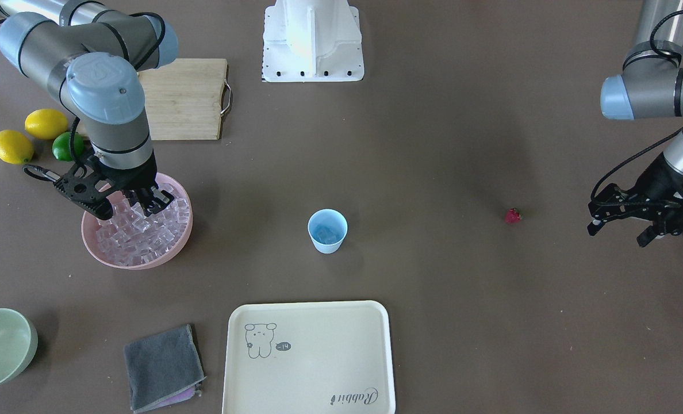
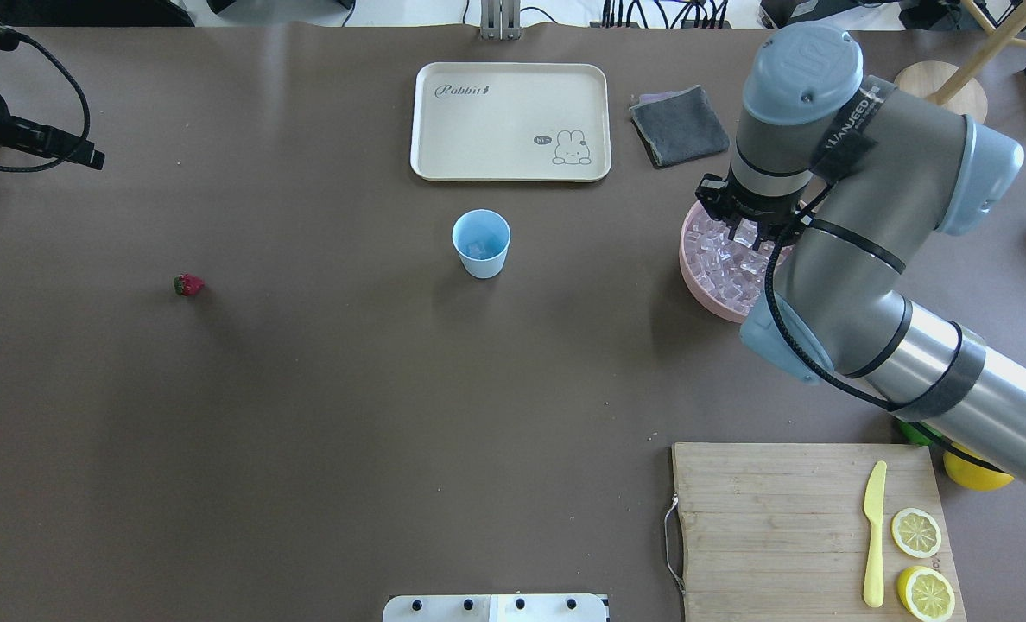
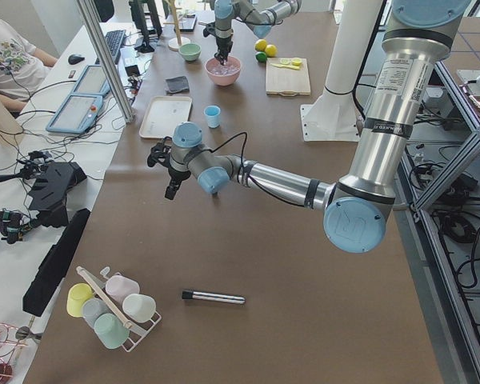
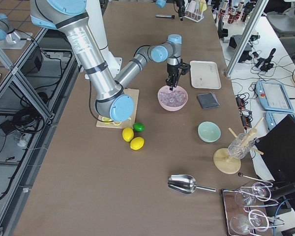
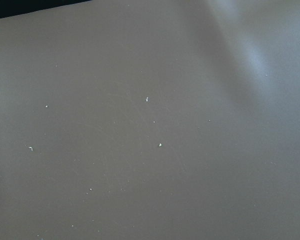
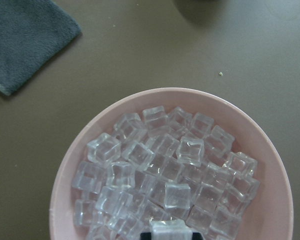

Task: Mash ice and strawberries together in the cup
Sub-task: 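Carry the ice cube with the right gripper to the light-blue cup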

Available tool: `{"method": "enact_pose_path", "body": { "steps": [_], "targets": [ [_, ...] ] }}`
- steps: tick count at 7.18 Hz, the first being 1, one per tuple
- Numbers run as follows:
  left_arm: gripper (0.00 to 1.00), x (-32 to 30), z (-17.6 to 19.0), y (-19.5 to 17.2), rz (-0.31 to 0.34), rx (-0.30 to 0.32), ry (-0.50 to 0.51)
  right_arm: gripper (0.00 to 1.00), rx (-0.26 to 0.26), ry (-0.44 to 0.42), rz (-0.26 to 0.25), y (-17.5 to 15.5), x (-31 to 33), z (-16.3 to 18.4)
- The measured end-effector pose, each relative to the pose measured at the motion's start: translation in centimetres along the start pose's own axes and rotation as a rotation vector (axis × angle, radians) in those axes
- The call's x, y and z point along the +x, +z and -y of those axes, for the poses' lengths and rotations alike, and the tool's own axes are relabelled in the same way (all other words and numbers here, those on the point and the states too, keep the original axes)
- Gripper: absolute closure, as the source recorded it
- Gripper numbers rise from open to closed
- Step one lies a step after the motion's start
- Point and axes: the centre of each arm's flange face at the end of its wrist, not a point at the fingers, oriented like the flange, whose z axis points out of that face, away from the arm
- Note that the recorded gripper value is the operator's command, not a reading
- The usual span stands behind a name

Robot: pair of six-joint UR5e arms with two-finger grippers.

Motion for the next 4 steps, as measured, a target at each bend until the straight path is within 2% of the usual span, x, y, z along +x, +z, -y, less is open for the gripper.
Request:
{"method": "enact_pose_path", "body": {
  "steps": [2,4],
  "targets": [
    [0.02,0.1,0.1,0.0,-0.001,0.001,0.0,1.0,-0.012,-0.004,0.033,-5.9,-3.9,-1.6],
    [0.03,0.6,0.1,0.6,-0.006,-0.008,0.003,1.0,-0.034,-0.068,0.075,-8.8,-7.4,-5.3]
  ]
}}
